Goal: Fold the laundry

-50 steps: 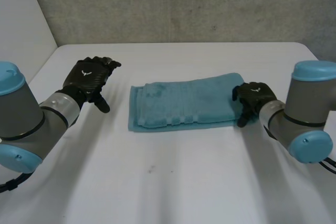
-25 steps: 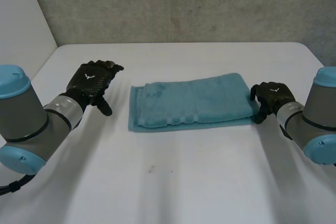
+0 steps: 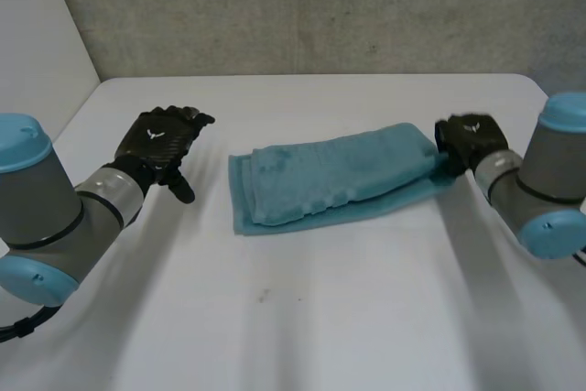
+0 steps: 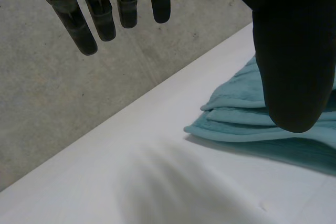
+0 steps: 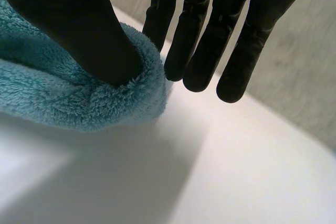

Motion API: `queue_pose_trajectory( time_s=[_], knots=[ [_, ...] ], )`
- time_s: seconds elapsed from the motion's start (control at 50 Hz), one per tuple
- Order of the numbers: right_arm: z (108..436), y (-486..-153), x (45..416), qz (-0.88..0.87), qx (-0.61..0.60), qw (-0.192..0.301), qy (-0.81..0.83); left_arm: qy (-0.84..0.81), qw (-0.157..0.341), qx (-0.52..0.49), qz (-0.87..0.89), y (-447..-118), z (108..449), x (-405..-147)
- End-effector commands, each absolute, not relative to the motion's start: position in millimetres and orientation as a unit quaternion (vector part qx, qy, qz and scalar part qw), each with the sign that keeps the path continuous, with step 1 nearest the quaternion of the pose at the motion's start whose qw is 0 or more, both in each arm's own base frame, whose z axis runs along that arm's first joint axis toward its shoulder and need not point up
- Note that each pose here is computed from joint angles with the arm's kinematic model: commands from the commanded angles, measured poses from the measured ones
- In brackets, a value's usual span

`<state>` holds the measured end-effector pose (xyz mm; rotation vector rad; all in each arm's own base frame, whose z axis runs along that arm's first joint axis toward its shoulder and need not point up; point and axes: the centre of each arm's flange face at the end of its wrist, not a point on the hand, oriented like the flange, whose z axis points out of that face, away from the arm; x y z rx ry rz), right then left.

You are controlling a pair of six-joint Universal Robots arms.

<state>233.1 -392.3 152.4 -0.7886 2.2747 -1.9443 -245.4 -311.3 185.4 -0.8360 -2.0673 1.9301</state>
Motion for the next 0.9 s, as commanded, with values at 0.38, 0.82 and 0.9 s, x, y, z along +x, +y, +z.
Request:
queue_pose_trajectory(
  time_s=[0.38, 0.82, 0.9],
  knots=[
    [156.1, -241.2, 446.3, -0.641, -0.488, 0.163, 0.569, -0.682, 0.098, -0.25, 0.68, -322.6, 213.5, -237.9],
    [178.0, -332.0, 371.3, -0.612, -0.301, 0.216, 0.699, -0.73, 0.239, -0.22, 0.602, -354.4, 164.8, -327.2],
    [143.7, -341.7, 367.4, -0.571, -0.304, 0.221, 0.73, -0.757, 0.223, -0.211, 0.577, -354.1, 137.1, -324.5]
  ],
)
